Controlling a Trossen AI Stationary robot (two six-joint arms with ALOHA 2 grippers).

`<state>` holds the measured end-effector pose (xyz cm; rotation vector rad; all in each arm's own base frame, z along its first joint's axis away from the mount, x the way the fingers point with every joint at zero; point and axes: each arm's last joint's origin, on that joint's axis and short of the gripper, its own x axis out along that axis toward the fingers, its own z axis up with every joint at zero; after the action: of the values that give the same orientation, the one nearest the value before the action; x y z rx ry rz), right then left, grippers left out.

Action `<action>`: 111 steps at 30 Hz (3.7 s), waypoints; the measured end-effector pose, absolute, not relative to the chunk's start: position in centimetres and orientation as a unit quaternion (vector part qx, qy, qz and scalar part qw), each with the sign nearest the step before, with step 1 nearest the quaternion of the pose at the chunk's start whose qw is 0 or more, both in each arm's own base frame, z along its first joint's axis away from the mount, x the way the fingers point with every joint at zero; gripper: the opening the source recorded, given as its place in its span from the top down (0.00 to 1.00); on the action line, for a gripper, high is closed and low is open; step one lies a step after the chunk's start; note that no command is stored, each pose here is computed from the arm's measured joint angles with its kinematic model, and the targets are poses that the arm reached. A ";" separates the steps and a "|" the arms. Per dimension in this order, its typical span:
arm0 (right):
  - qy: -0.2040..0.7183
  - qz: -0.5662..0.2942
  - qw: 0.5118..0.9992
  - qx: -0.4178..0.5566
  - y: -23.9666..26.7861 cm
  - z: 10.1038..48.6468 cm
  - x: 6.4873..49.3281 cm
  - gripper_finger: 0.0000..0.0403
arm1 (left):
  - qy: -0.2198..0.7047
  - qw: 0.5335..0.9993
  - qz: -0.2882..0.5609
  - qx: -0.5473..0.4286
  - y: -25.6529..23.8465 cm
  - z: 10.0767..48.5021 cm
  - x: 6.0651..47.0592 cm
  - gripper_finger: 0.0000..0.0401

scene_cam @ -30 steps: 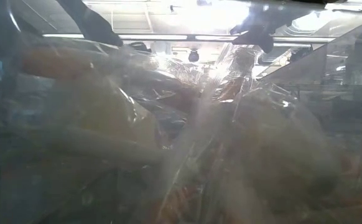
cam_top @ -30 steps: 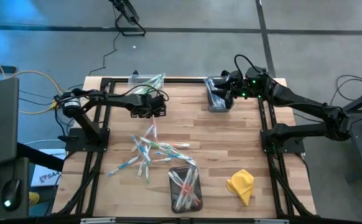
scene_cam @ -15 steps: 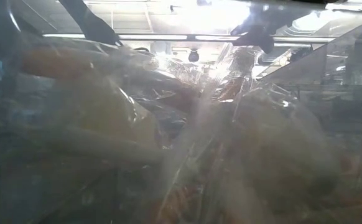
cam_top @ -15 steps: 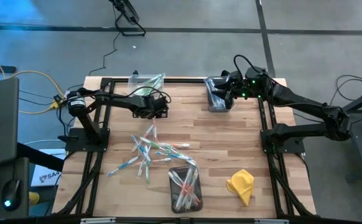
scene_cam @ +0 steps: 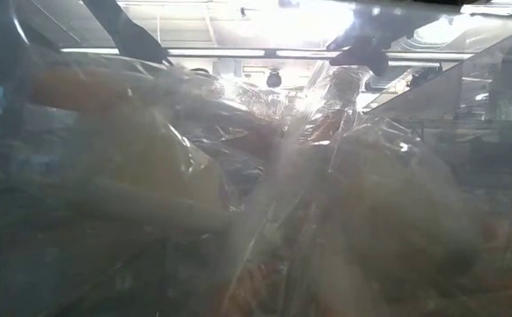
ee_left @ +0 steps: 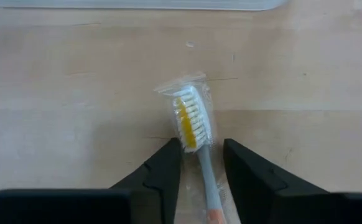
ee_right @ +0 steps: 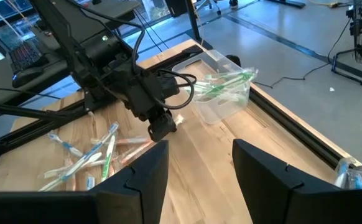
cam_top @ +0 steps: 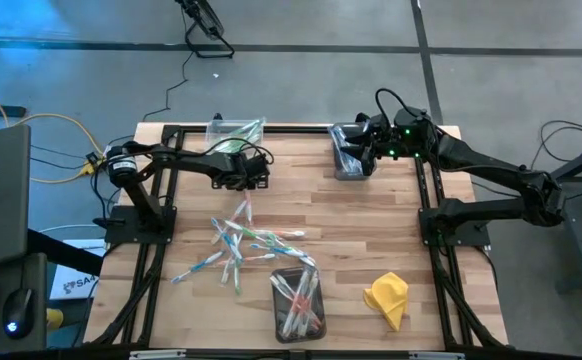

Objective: Pick & Place Toothbrushes
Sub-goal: Put the orange toothbrush into the bottom black bin

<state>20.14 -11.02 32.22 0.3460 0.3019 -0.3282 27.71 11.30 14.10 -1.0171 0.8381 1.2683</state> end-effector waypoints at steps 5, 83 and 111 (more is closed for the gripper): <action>0.159 -0.163 0.958 0.173 -11.0 32.0 20.1 0.57 | 0.361 0.612 0.546 -0.444 11.3 14.1 27.8 0.80; 0.189 -0.166 0.954 0.160 -11.5 31.6 19.1 0.57 | 0.328 0.818 -0.013 -0.472 8.5 36.6 35.1 0.99; 0.210 -0.184 0.953 0.114 -12.7 31.4 18.2 0.57 | 0.133 0.815 0.228 -0.516 -14.5 34.8 36.5 0.99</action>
<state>18.15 -12.66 31.35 0.2323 0.4273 -0.3729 36.47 -14.52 34.79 -1.1013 0.2829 0.4856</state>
